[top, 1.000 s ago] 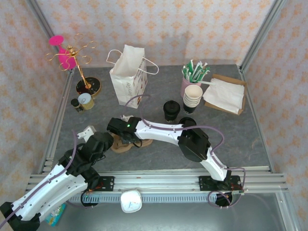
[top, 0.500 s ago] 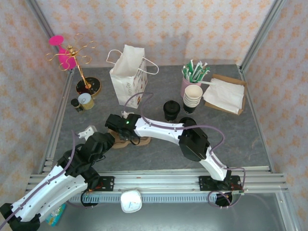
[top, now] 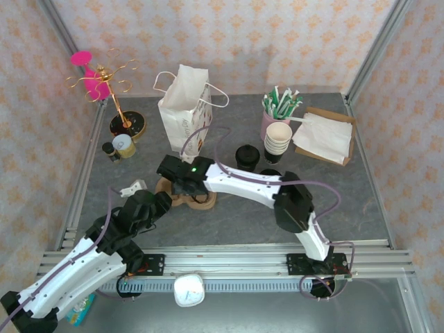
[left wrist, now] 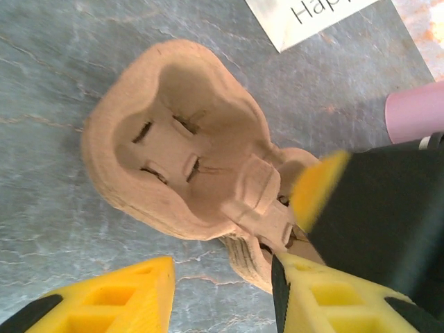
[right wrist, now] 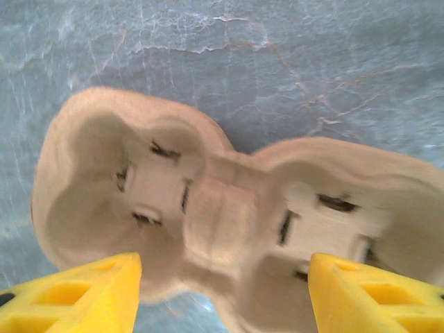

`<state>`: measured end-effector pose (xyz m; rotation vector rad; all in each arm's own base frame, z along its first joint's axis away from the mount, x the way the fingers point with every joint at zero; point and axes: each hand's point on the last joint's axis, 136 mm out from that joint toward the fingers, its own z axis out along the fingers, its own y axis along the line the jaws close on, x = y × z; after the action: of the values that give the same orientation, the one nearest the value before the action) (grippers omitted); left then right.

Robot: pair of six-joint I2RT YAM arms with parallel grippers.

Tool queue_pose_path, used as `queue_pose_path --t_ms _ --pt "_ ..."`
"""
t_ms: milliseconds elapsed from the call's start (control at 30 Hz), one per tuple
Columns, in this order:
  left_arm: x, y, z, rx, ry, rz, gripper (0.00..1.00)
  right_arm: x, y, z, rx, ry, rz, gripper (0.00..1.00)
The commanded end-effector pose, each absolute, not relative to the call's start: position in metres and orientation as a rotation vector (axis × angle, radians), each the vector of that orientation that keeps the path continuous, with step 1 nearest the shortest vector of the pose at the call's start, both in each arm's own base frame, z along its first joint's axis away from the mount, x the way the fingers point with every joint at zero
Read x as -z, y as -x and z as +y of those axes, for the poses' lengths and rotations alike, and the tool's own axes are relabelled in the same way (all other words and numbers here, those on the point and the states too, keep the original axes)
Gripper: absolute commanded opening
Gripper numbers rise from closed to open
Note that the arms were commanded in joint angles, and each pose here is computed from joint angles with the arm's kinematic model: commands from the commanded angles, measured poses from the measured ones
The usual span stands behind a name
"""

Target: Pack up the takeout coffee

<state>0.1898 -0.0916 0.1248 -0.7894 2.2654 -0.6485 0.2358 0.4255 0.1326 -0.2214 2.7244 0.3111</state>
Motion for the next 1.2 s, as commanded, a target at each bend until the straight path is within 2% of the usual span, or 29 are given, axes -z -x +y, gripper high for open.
queue_pose_path --t_ms 0,133,267,467,700,933,1033,1167 --pt "-0.115 -0.195 -0.11 0.739 0.754 2.283 0.43 -0.153 -0.222 0.405 -0.309 0.629 2.664 0.62" --pt "-0.102 -0.199 -0.107 0.692 0.77 2.289 0.43 -0.141 -0.205 0.398 -0.322 0.929 2.65 0.59" --pt "-0.095 -0.199 -0.101 0.662 0.806 2.277 0.43 -0.126 -0.202 0.398 -0.289 1.078 2.614 0.53" --pt "-0.086 -0.195 -0.092 0.649 0.855 2.254 0.43 -0.106 -0.195 0.405 -0.285 1.241 2.579 0.51" --pt "-0.085 -0.194 -0.091 0.638 0.849 2.257 0.43 -0.082 -0.192 0.406 -0.224 1.322 2.595 0.52" --pt "-0.083 -0.193 -0.091 0.637 0.843 2.265 0.44 -0.076 -0.192 0.411 -0.214 1.333 2.593 0.46" --pt "-0.083 -0.193 -0.091 0.636 0.842 2.264 0.44 -0.075 -0.191 0.409 -0.205 1.336 2.6 0.39" --pt "-0.083 -0.193 -0.09 0.632 0.839 2.266 0.45 -0.081 -0.188 0.412 -0.225 1.335 2.605 0.4"
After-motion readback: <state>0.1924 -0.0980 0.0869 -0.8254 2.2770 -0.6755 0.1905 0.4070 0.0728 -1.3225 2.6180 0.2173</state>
